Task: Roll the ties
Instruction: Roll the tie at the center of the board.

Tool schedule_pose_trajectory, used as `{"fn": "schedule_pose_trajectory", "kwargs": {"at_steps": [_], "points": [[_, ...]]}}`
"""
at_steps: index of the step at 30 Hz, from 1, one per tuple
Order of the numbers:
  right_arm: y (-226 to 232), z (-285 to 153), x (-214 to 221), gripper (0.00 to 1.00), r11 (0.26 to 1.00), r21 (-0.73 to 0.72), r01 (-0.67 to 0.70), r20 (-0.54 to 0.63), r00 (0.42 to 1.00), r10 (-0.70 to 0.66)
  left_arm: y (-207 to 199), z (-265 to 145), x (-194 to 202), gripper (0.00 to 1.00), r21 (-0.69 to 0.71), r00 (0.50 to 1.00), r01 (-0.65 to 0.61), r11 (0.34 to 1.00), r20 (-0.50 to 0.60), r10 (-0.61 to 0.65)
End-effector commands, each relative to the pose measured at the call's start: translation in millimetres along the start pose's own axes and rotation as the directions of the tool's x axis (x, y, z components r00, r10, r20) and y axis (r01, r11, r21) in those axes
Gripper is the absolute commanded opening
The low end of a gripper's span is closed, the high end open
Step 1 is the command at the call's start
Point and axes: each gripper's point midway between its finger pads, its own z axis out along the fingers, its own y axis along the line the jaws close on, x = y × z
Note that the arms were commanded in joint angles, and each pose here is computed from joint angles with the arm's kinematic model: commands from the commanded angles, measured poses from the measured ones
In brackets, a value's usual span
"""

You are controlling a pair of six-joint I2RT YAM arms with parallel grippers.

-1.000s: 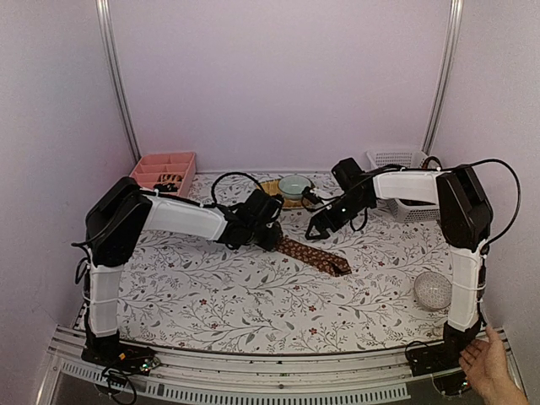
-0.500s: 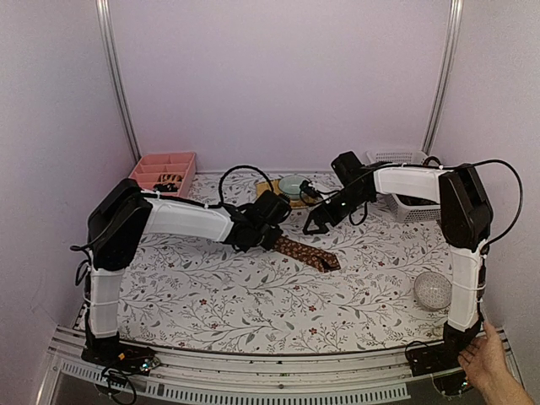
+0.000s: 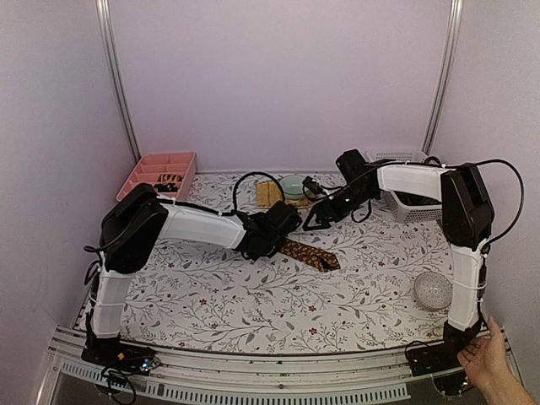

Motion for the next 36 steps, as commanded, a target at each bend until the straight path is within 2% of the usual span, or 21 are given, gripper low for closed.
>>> {"fn": "schedule_pose_trajectory", "kwargs": {"at_steps": [1,7,15,20,25,32,34,36], "points": [[6,-24,-23,0.89,0.986,-0.141,-0.085,0.078,0.992,0.097,-4,1,2,0.22,-0.038,0.998,-0.054,0.998,-0.01,0.054],[1,-29,-31,0.89,0.958,-0.215,-0.191,0.104,0.971,0.217,-8,2,1,0.22,-0.083,0.997,-0.076,0.994,-0.018,0.074],[-2,-24,-29,0.88,0.94,-0.233,-0.25,0.104,0.954,0.28,0,1,3,0.17,-0.141,1.0,-0.014,0.99,-0.025,0.011],[-3,-20,-28,0.88,0.928,-0.246,-0.28,0.097,0.946,0.311,-10,0,1,0.18,-0.114,1.0,-0.001,0.993,-0.014,0.0],[-6,-17,-26,0.88,0.915,-0.251,-0.315,0.095,0.933,0.347,-32,0,2,0.37,-0.069,1.0,-0.011,0.998,-0.019,0.01],[-7,-12,-22,0.88,0.898,-0.262,-0.355,0.078,0.919,0.386,-39,-3,1,0.52,-0.046,1.0,-0.007,0.999,-0.024,0.006],[-7,-11,-21,0.88,0.894,-0.26,-0.364,0.077,0.915,0.395,-39,-6,-1,0.6,-0.041,1.0,-0.005,0.999,-0.019,0.004],[-8,-8,-19,0.88,0.89,-0.255,-0.377,0.07,0.911,0.406,-38,-9,-5,0.76,-0.033,1.0,0.004,0.999,-0.01,-0.004]]}}
